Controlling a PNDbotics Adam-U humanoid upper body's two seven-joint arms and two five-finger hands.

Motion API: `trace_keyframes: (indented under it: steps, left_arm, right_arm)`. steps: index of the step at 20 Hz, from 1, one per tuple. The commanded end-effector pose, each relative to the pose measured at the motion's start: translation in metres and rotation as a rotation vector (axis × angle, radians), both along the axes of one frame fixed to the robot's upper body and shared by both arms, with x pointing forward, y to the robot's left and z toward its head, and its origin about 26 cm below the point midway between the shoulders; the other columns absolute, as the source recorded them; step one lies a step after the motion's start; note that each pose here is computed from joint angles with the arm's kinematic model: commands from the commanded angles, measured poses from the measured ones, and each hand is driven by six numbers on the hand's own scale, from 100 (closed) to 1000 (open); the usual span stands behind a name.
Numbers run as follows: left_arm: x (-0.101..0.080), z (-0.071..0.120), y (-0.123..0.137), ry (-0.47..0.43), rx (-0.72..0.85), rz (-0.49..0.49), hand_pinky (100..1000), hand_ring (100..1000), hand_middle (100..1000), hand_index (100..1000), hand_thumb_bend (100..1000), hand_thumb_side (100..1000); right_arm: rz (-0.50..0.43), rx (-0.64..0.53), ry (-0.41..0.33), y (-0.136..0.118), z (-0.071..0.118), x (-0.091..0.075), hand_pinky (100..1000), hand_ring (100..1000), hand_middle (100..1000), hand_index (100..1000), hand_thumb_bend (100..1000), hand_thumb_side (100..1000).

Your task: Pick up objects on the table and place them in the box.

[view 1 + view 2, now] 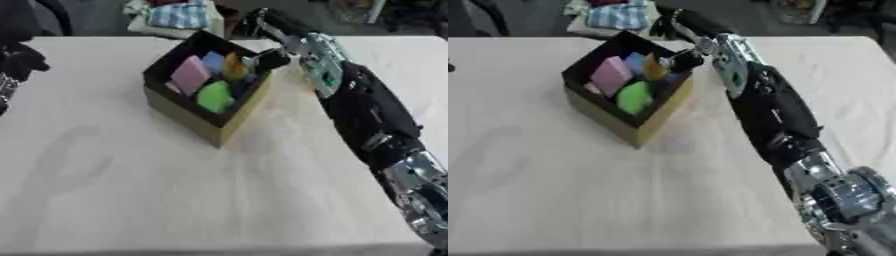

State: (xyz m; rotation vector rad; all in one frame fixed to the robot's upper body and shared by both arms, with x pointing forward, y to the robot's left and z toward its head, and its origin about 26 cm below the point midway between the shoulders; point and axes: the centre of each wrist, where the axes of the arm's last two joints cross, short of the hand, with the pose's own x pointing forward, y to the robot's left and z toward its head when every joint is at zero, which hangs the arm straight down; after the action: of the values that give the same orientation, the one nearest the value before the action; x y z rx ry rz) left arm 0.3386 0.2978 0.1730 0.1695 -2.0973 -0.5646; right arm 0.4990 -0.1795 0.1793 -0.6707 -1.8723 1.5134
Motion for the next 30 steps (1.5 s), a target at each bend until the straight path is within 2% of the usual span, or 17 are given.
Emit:
trace_keyframes:
  steps: [1, 4, 10, 15, 20, 23, 26, 30]
  left_arm:
    - [0.0, 0.01, -0.001, -0.028, 0.009, -0.012, 766, 611, 567, 805, 506, 671]
    - [0.0, 0.009, 0.0, -0.028, 0.01, -0.009, 767, 611, 567, 805, 505, 671]
    - [0.0, 0.01, 0.001, -0.028, 0.011, -0.004, 767, 611, 567, 806, 504, 672]
    - [-0.001, 0.009, 0.003, -0.028, 0.011, 0.005, 767, 611, 567, 805, 504, 672]
    - [-0.001, 0.009, 0.004, -0.027, 0.011, 0.012, 766, 610, 566, 805, 504, 672]
    - [-0.001, 0.008, 0.006, -0.025, 0.01, 0.017, 767, 610, 566, 805, 504, 673]
    - [-0.001, 0.008, 0.006, -0.026, 0.01, 0.017, 767, 610, 567, 805, 503, 673]
    - [-0.002, 0.008, 0.006, -0.026, 0.009, 0.019, 767, 610, 566, 805, 503, 673]
  right_arm:
    - [0.013, 0.007, -0.062, 0.0, 0.018, 0.0, 669, 746, 771, 901, 409, 436]
    - [0.031, 0.051, -0.1, -0.002, 0.028, -0.001, 678, 761, 831, 938, 447, 489]
    - [0.029, 0.154, -0.17, -0.015, 0.057, -0.007, 677, 765, 847, 939, 443, 501]
    - [-0.096, 0.252, -0.166, -0.054, 0.069, -0.007, 667, 762, 844, 931, 382, 437]
    - [-0.297, 0.393, -0.115, -0.102, 0.058, -0.005, 655, 759, 847, 919, 369, 434]
    - [-0.416, 0.425, -0.08, -0.125, 0.042, -0.004, 655, 764, 858, 918, 371, 439]
    - [-0.5, 0.428, -0.04, -0.139, 0.023, -0.004, 656, 765, 860, 919, 375, 443]
    - [-0.562, 0.409, 0.015, -0.148, 0.002, -0.004, 657, 767, 860, 921, 380, 450]
